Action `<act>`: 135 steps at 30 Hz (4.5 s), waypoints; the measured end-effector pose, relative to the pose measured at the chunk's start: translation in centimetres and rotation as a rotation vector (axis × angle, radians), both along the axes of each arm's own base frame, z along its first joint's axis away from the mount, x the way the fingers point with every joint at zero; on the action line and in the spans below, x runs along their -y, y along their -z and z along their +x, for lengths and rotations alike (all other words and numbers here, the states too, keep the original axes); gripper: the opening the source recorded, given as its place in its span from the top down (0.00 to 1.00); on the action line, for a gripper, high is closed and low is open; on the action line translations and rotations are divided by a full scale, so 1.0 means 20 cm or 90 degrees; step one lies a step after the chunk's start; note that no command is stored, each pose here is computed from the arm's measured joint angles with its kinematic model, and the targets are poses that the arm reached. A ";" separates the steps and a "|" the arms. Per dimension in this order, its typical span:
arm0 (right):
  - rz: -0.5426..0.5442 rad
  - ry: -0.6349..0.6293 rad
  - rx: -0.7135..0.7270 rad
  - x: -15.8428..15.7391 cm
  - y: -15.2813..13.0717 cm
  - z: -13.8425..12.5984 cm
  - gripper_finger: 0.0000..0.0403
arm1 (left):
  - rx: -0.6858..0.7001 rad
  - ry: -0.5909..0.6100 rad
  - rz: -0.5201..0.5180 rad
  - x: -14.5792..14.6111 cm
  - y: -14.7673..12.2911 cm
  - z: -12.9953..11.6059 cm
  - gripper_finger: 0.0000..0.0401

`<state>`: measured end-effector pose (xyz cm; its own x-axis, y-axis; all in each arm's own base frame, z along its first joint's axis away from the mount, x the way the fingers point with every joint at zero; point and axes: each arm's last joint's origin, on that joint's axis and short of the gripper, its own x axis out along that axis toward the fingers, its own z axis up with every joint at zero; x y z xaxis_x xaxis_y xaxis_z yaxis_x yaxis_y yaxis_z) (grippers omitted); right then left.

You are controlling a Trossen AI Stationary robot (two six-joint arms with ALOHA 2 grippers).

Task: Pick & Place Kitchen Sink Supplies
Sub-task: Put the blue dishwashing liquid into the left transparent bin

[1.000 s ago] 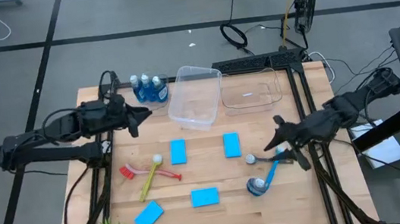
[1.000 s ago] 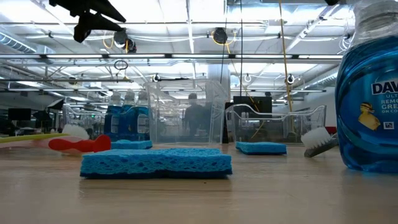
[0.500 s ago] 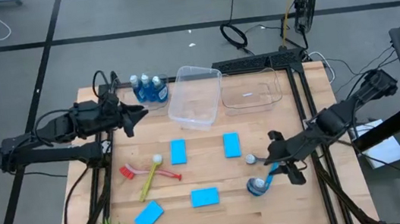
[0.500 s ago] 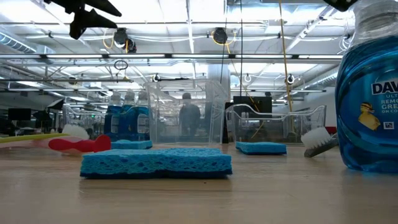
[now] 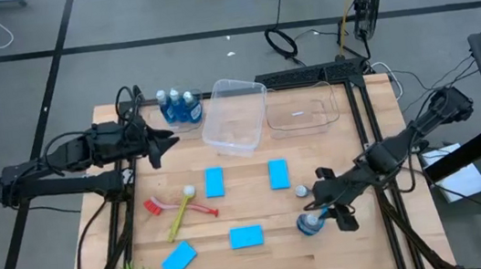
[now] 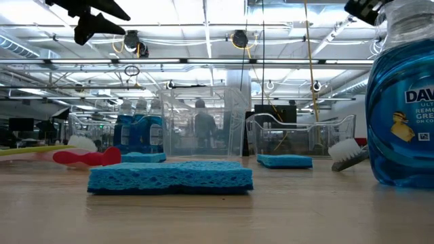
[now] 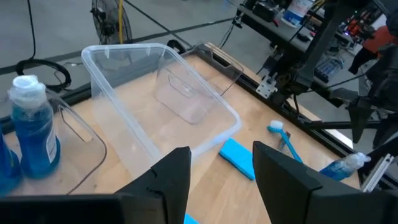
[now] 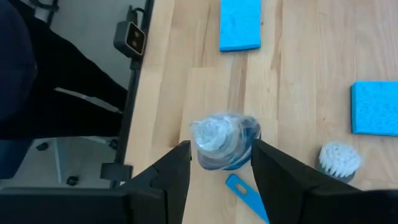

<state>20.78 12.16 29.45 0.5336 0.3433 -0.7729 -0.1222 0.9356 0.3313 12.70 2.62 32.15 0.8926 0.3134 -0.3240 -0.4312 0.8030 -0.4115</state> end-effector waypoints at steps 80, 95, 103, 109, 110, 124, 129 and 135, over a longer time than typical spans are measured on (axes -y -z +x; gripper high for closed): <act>0.154 0.052 -0.009 -0.02 -0.06 0.00 0.18 | -0.042 0.020 0.038 0.00 0.02 -0.01 0.56; 0.023 0.151 0.006 0.02 -0.01 0.00 0.18 | -0.044 0.021 0.042 0.00 0.02 -0.01 0.56; 0.023 0.129 -0.045 -0.02 0.06 0.05 0.18 | -0.044 0.021 0.042 0.00 0.02 -0.01 0.56; 0.016 0.118 -0.073 -0.04 0.11 0.08 0.18 | -0.045 0.022 0.042 0.00 0.02 -0.01 0.56; 0.013 0.117 -0.076 -0.05 0.12 0.08 0.18 | -0.045 0.022 0.043 0.00 0.02 -0.01 0.56; -0.024 0.109 -0.106 -0.09 0.21 0.14 0.18 | -0.048 0.023 0.044 0.00 0.02 -0.01 0.56; -0.027 0.117 -0.090 -0.09 0.21 0.14 0.21 | -0.053 0.023 0.044 0.00 0.03 -0.01 0.56; -0.025 0.117 -0.088 -0.09 0.21 0.14 0.30 | -0.060 0.023 0.043 0.00 0.03 -0.01 0.56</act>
<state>23.67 13.97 25.29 0.4722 0.2181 -0.8541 0.0953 0.9506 0.2955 12.48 2.57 31.55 0.8706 0.3048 -0.3861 -0.4350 0.8435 -0.3151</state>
